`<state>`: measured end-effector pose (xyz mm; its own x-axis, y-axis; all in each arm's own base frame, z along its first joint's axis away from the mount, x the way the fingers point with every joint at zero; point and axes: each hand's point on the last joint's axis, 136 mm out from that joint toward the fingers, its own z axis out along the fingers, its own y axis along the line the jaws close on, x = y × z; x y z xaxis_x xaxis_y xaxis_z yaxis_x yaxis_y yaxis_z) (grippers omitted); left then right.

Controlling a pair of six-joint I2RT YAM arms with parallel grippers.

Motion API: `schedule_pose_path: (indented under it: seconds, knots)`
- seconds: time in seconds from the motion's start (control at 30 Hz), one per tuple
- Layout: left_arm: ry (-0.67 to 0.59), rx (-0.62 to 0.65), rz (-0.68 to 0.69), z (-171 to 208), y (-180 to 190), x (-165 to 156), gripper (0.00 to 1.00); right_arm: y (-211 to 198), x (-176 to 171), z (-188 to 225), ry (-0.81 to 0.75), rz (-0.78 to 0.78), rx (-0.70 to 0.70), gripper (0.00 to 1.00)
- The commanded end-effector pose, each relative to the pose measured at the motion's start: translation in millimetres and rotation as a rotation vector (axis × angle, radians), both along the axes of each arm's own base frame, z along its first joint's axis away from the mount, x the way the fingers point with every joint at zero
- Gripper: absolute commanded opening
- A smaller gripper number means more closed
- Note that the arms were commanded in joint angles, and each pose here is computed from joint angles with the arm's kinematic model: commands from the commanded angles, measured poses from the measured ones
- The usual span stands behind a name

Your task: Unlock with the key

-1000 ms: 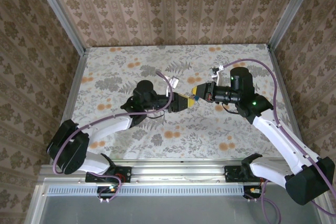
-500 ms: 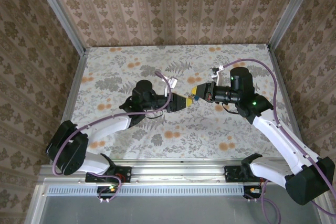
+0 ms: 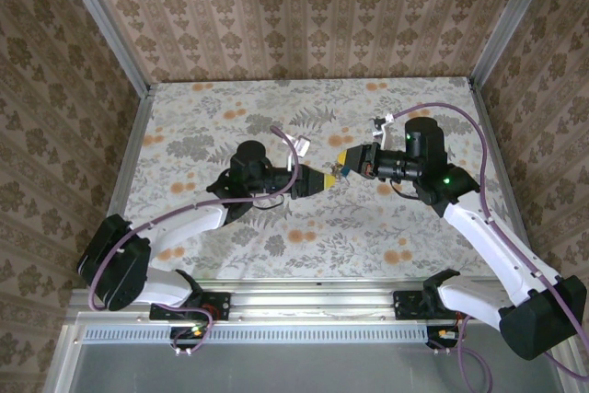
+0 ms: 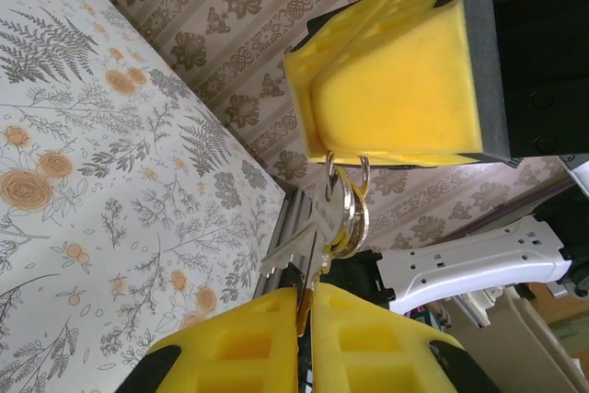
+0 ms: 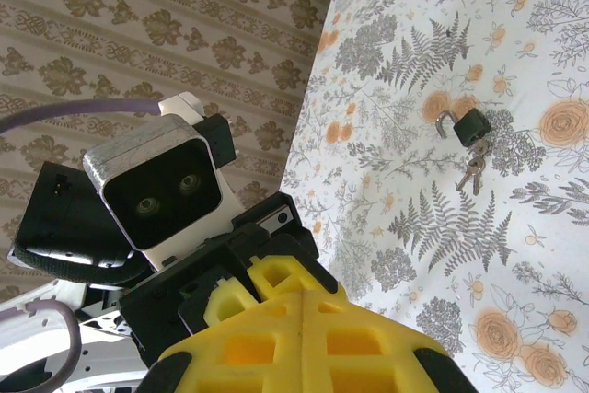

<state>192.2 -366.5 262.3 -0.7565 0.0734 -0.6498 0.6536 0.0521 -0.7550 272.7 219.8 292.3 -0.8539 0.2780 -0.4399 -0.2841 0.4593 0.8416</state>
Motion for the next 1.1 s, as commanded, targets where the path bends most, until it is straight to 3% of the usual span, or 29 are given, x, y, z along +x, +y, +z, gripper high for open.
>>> schedule_pose_path:
  seconds: [0.0, 0.5, 0.8, 0.93, 1.07]
  knots:
    - [-0.027, 0.001, 0.014, 5, 5, 1, 0.10, 1, -5, 3, -0.006, 0.022, 0.001, 0.00]
    - [-0.018, 0.035, 0.045, -1, 13, 3, 0.00, -5, -4, 2, -0.013, -0.007, -0.004, 0.00]
    - [-0.020, 0.087, 0.064, -5, 18, 5, 0.00, -8, -4, -7, -0.012, -0.017, -0.020, 0.00]
    - [-0.015, 0.188, 0.048, -13, 19, 4, 0.00, -17, -3, -20, -0.020, -0.051, -0.092, 0.22]
    - [-0.007, 0.275, 0.019, -20, 21, 2, 0.00, -19, -3, -25, -0.044, -0.057, -0.105, 0.33]
